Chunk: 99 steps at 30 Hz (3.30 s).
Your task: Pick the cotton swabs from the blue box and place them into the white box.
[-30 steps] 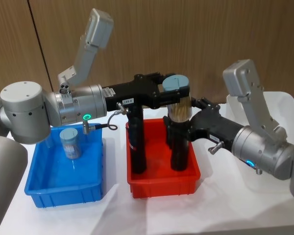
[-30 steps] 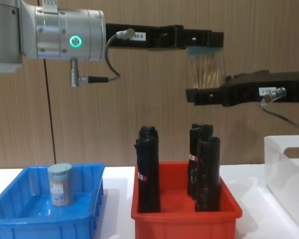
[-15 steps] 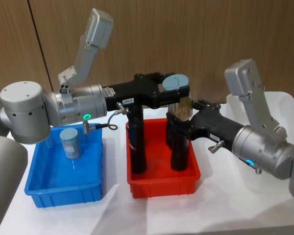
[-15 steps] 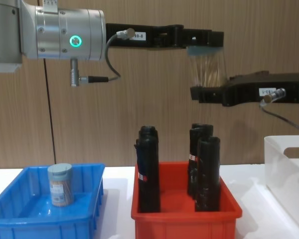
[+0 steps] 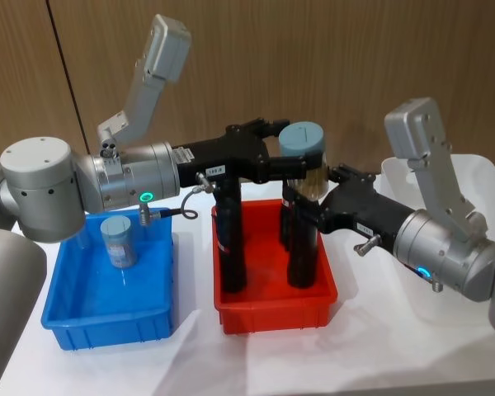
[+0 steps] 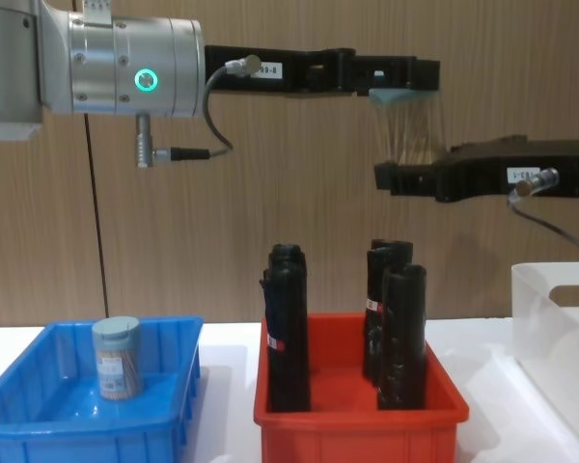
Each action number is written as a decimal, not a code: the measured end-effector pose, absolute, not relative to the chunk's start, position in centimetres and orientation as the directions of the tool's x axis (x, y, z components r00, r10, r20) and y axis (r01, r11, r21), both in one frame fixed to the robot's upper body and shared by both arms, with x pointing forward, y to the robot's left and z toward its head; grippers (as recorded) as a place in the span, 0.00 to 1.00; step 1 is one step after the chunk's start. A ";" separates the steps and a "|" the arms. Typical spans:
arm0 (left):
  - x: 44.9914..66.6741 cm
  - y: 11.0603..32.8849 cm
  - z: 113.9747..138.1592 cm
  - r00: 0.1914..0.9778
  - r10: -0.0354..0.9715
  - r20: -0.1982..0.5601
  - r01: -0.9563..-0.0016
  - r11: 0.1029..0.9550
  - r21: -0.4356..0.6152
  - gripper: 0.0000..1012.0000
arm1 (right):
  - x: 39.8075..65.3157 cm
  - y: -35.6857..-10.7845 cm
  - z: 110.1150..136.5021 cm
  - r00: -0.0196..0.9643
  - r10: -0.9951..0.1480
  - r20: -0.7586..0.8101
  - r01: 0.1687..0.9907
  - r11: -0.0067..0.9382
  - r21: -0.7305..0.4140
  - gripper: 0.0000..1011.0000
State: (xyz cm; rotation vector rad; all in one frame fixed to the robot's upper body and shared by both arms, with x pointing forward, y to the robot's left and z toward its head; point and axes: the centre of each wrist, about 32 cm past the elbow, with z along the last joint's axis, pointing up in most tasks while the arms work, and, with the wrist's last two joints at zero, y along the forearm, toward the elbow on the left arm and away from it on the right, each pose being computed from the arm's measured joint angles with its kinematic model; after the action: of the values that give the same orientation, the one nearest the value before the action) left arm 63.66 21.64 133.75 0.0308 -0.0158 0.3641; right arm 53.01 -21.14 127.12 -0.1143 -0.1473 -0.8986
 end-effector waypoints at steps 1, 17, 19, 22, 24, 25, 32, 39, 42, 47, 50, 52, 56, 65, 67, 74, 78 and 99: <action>63.7 21.6 133.8 0.934 0.356 0.021 -0.356 0.934 0.027 0.99 | 53.0 -21.1 127.1 0.614 -0.770 0.174 0.785 0.618 -0.036 0.62; 63.7 21.6 133.8 0.934 0.356 0.021 -0.356 0.934 0.027 0.99 | 53.1 -21.4 126.8 0.601 -0.782 0.164 0.796 0.604 -0.038 0.62; 63.7 21.6 133.8 0.934 0.356 0.021 -0.356 0.934 0.027 0.99 | 53.2 -21.7 126.5 0.586 -0.794 0.158 0.808 0.588 -0.041 0.62; 63.7 21.6 133.7 0.934 0.356 0.021 -0.356 0.934 0.027 0.99 | 53.3 -22.1 126.1 0.565 -0.810 0.155 0.823 0.566 -0.047 0.62; 63.7 21.6 133.7 0.934 0.356 0.021 -0.356 0.934 0.027 0.99 | 53.4 -22.4 125.9 0.554 -0.819 0.152 0.832 0.553 -0.051 0.62; 63.7 21.6 133.7 0.934 0.356 0.021 -0.356 0.934 0.027 0.99 | 53.5 -22.6 125.7 0.545 -0.825 0.149 0.838 0.543 -0.054 0.62; 63.7 21.6 133.7 0.934 0.356 0.021 -0.356 0.934 0.027 0.99 | 53.9 -24.1 124.8 0.482 -0.865 0.141 0.876 0.477 -0.070 0.62; 63.7 21.6 133.8 0.934 0.356 0.021 -0.356 0.934 0.027 0.99 | 54.5 -26.4 123.8 0.390 -0.910 0.140 0.921 0.380 -0.089 0.62; 63.7 21.6 133.7 0.934 0.356 0.021 -0.356 0.934 0.027 0.99 | 54.8 -27.3 123.4 0.348 -0.927 0.143 0.937 0.337 -0.099 0.62; 63.7 21.6 133.8 0.934 0.356 0.021 -0.356 0.934 0.027 0.99 | 55.5 -28.8 122.9 0.284 -0.947 0.153 0.956 0.268 -0.117 0.62; 63.7 21.6 133.8 0.934 0.356 0.021 -0.356 0.934 0.027 0.99 | 56.0 -29.8 122.5 0.240 -0.957 0.162 0.966 0.219 -0.136 0.62; 63.7 21.6 133.7 0.934 0.356 0.021 -0.356 0.934 0.027 0.99 | 56.3 -30.6 122.2 0.212 -0.963 0.168 0.971 0.187 -0.152 0.62; 63.7 21.6 133.8 0.934 0.356 0.021 -0.356 0.934 0.027 0.99 | 57.0 -31.8 121.6 0.167 -0.970 0.175 0.974 0.134 -0.182 0.62; 63.7 21.6 133.8 0.934 0.356 0.021 -0.356 0.934 0.027 0.99 | 57.9 -33.9 120.4 0.102 -0.977 0.186 0.972 0.058 -0.228 0.77; 63.7 21.6 133.8 0.934 0.356 0.021 -0.356 0.934 0.027 0.99 | 58.1 -34.3 120.2 0.092 -0.978 0.187 0.972 0.048 -0.231 0.85; 63.7 21.6 133.8 0.934 0.356 0.021 -0.356 0.934 0.027 0.99 | 58.1 -35.0 119.9 0.077 -0.980 0.186 0.975 0.035 -0.221 0.99; 63.7 21.6 133.7 0.934 0.356 0.021 -0.356 0.934 0.027 0.99 | 58.1 -35.3 119.8 0.072 -0.981 0.183 0.976 0.031 -0.216 0.99; 63.7 21.6 133.7 0.934 0.356 0.021 -0.356 0.934 0.027 0.99 | 58.1 -35.9 119.6 0.064 -0.982 0.178 0.978 0.026 -0.206 0.99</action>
State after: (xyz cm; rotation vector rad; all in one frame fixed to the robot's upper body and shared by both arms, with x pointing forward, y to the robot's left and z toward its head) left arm 63.66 21.64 133.75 0.0308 -0.0158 0.3641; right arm 58.10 -35.91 119.57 -0.3043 0.0153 -1.5141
